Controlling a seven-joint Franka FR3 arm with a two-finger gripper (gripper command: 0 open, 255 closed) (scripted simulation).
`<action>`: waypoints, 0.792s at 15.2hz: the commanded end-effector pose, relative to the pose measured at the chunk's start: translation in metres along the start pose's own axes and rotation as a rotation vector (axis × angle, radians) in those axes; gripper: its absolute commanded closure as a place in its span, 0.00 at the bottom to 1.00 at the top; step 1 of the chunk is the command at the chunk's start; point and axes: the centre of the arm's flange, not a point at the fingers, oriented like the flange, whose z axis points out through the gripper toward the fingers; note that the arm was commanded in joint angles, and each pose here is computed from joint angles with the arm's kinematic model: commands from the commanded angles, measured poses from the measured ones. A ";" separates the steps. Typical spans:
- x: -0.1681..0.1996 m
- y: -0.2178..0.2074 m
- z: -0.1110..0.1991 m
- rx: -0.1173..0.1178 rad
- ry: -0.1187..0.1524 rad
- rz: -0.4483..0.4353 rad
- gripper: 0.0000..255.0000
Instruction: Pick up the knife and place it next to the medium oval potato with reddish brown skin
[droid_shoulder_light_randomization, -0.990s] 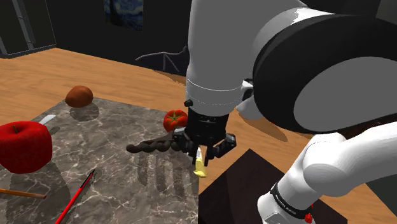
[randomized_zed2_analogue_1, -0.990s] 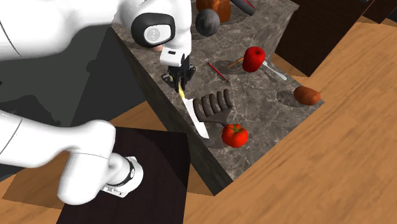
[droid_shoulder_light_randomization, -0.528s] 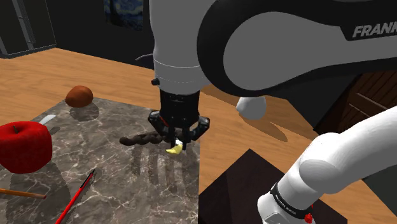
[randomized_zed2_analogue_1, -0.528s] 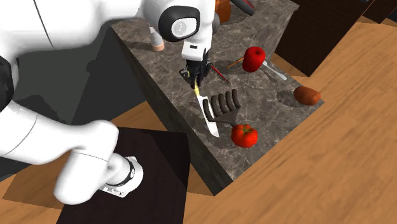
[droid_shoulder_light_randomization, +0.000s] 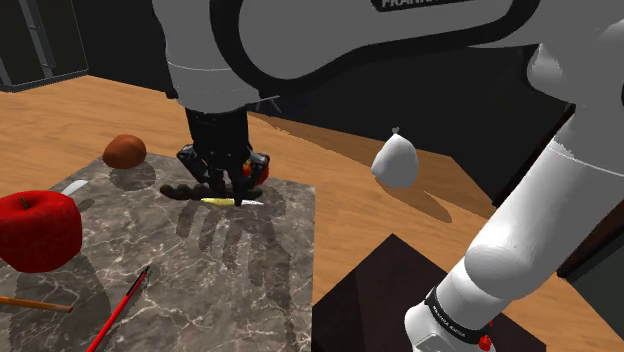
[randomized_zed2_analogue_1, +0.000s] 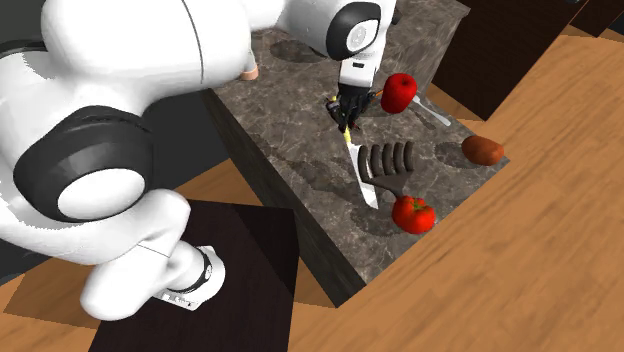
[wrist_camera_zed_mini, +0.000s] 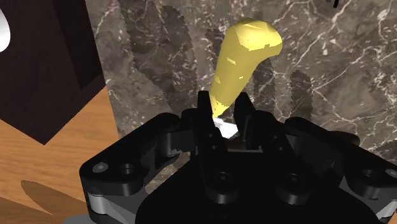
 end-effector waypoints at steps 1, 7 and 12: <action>0.012 -0.027 0.001 0.002 0.002 0.003 1.00; 0.042 -0.100 -0.004 0.002 0.002 0.003 1.00; 0.062 -0.150 -0.003 0.002 0.002 0.003 1.00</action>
